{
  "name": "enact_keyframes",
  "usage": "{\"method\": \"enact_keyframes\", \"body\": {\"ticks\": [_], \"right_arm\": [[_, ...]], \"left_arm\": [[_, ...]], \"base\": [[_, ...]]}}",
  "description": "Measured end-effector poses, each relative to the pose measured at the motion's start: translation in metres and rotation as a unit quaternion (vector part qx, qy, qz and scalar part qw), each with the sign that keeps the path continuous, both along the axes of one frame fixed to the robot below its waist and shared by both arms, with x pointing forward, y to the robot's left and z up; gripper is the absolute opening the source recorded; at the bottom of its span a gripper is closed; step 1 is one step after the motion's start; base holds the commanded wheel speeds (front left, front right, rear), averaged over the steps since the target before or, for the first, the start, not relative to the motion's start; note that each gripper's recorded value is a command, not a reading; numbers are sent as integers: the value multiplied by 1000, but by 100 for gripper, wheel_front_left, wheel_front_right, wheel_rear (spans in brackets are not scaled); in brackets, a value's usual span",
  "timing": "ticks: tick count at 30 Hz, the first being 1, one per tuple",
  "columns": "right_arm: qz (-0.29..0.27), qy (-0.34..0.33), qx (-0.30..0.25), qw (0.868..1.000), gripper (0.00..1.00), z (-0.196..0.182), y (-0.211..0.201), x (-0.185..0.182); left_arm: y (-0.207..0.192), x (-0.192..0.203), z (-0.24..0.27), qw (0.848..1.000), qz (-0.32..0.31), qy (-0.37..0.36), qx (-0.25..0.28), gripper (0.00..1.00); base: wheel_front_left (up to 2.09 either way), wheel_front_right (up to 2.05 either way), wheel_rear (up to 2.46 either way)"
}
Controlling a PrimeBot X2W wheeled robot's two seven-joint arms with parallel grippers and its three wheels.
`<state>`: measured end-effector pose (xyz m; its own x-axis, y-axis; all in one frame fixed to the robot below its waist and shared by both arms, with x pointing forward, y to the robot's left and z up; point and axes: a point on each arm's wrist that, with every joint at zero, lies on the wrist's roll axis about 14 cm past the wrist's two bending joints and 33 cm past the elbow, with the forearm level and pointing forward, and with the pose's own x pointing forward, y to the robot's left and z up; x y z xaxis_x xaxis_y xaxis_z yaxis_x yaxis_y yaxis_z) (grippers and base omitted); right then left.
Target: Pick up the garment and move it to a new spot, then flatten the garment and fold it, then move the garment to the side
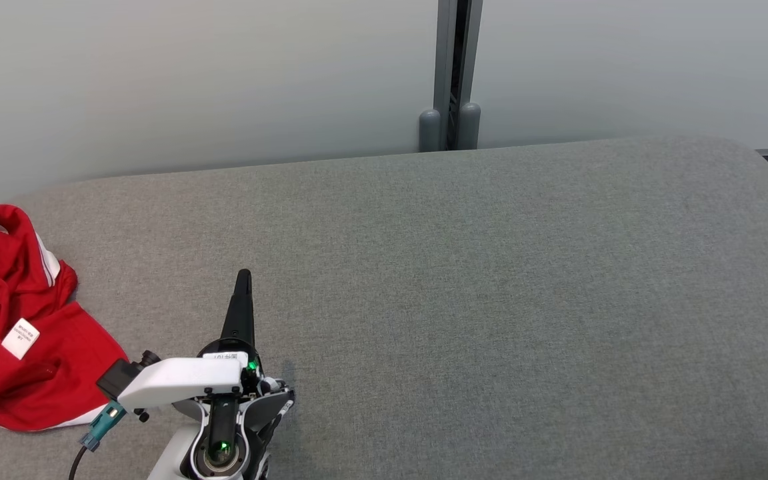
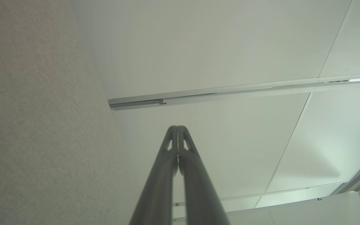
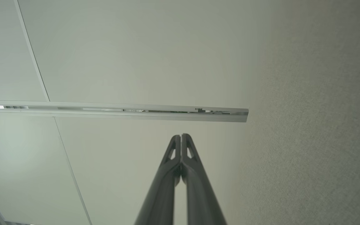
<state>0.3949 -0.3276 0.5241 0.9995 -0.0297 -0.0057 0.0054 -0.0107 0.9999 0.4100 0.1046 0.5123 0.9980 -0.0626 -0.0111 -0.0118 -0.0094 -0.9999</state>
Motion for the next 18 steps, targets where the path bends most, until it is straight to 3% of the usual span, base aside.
{"method": "enact_keyframes", "body": {"ticks": [16,17,18], "right_arm": [[0,0,0,1000,0,0,0,0],[0,1,1,1000,100,-1,1,0],[1,5,5,1000,100,-5,2,-1]], "left_arm": [[0,0,0,1000,0,0,0,0],[0,0,-1,1000,0,1,0,100],[0,-2,-5,1000,0,7,1,100]], "base": [[0,0,0],[0,0,0],[0,0,0]]}}
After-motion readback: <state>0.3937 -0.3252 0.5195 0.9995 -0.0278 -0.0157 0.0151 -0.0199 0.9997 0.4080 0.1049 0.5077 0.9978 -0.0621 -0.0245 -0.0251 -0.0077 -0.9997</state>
